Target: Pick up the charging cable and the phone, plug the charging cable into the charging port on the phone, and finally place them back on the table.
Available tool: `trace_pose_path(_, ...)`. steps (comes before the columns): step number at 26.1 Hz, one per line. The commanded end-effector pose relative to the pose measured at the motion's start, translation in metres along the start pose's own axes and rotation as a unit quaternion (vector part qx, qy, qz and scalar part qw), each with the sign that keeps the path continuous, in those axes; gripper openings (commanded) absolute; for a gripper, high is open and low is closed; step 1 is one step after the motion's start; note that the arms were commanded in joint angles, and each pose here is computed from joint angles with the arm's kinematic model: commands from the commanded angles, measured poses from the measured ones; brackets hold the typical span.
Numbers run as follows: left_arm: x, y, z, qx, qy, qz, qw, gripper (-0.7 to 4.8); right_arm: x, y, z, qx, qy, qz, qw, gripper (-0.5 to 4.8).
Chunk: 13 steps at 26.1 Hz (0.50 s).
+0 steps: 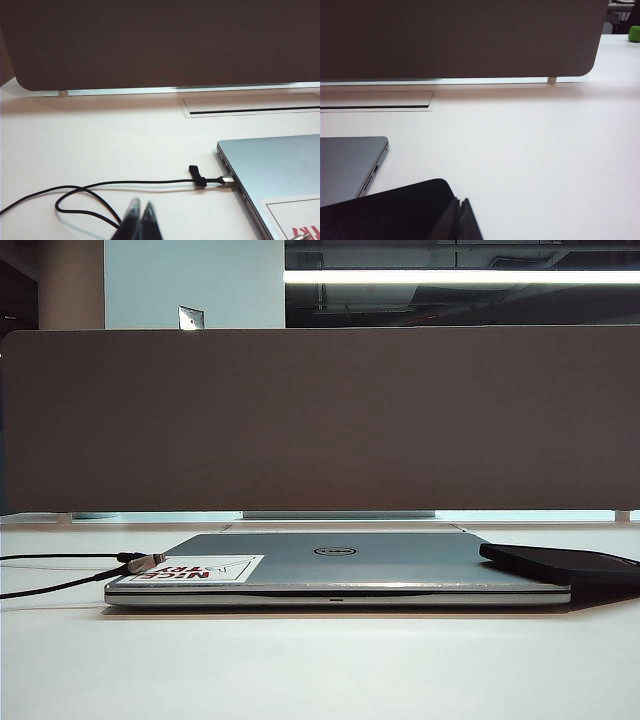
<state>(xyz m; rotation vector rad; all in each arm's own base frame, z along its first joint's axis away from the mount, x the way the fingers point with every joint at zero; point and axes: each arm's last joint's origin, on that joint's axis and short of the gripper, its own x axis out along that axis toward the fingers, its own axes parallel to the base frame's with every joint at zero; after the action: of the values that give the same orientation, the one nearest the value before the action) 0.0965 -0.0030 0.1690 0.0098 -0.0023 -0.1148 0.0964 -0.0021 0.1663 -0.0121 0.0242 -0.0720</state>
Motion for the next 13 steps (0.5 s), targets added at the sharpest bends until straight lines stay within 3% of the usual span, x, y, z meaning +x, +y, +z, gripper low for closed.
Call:
trace_pose_path(1, 0.000, 0.000, 0.002, 0.001, -0.009, 0.001, 1.000, -0.05, -0.001, 0.000, 0.005, 0.003, -0.014, -0.001, 1.000, 0.12)
trace_pose_path(8, 0.000, 0.000, 0.004, -0.003, -0.018, 0.001, 1.000, -0.05, -0.001, 0.000, 0.007, 0.004, -0.023, -0.001, 1.000, -0.01)
trace_pose_path(13, -0.003, 0.000, 0.023, -0.014, -0.114, -0.001, 0.993, -0.05, -0.009, -0.001, 0.035, 0.014, -0.057, 0.000, 0.998, -0.02)
